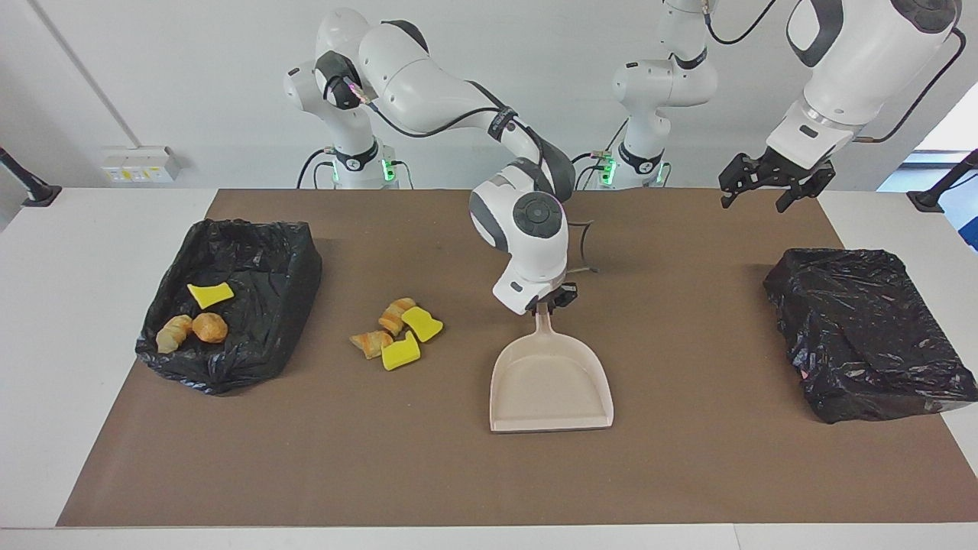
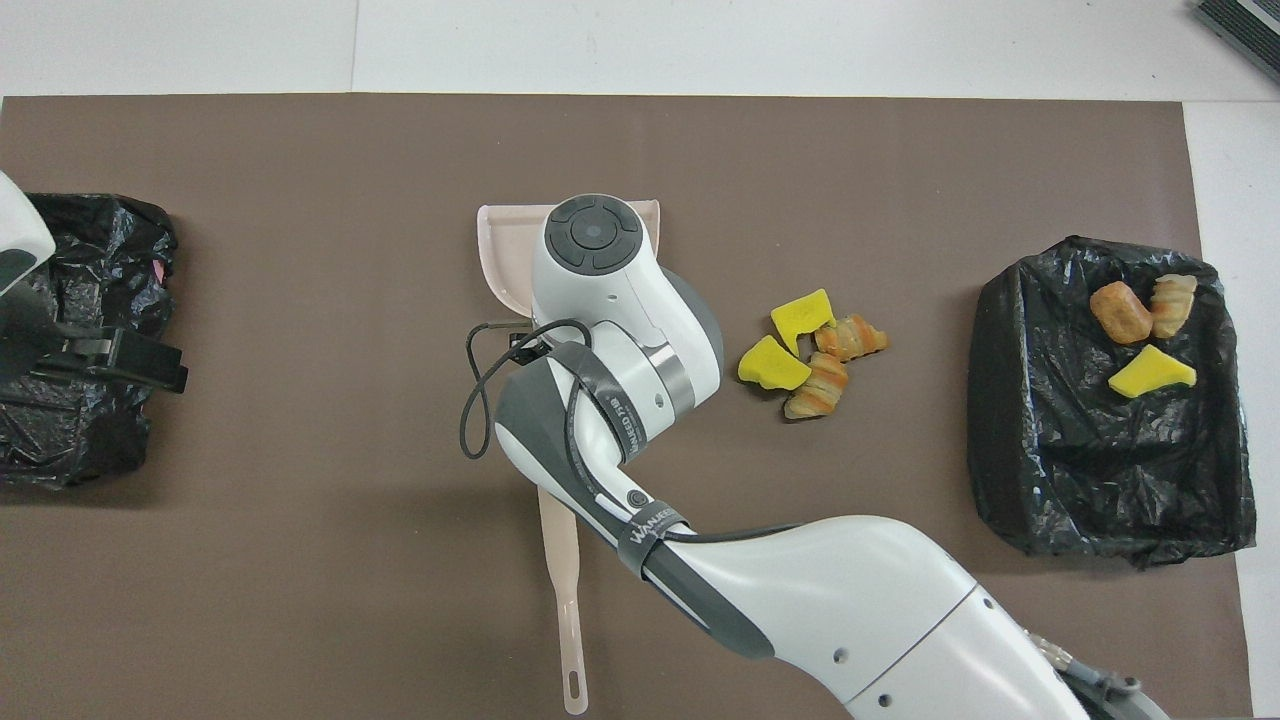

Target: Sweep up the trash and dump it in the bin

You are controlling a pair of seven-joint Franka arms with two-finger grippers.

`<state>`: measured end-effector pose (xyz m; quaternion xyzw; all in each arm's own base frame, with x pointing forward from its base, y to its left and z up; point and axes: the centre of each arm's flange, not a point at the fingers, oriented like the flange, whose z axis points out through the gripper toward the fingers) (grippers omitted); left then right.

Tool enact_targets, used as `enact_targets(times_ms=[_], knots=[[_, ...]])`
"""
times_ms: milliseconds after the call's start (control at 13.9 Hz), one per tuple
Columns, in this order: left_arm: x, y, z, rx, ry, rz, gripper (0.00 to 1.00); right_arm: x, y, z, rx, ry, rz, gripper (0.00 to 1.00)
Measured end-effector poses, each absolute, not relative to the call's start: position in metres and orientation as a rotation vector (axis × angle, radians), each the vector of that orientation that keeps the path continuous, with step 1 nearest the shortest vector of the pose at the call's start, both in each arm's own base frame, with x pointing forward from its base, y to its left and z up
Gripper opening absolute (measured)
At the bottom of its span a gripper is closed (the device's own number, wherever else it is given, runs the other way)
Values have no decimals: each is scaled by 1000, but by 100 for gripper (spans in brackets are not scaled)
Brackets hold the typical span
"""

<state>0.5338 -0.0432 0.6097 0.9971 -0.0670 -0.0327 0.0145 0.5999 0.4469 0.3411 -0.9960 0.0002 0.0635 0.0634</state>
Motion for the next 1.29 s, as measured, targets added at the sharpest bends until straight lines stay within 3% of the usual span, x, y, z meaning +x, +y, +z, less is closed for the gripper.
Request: enact_targets(times_ms=[143,574,932,1291], knots=[[535,-45,607,3104,-213,-103,100,600,447,342,-3008,1,190,35],[553,-66,592,3108,-170,-29,100,591,441,391,-3008,-146,186,99],[574,-111,558,3098,-221,5,100,558,427,420,-3042,-188,256,100],[592,-162,494,3083,-240,-79,100,480,399,463,-3041,-234,343,100]])
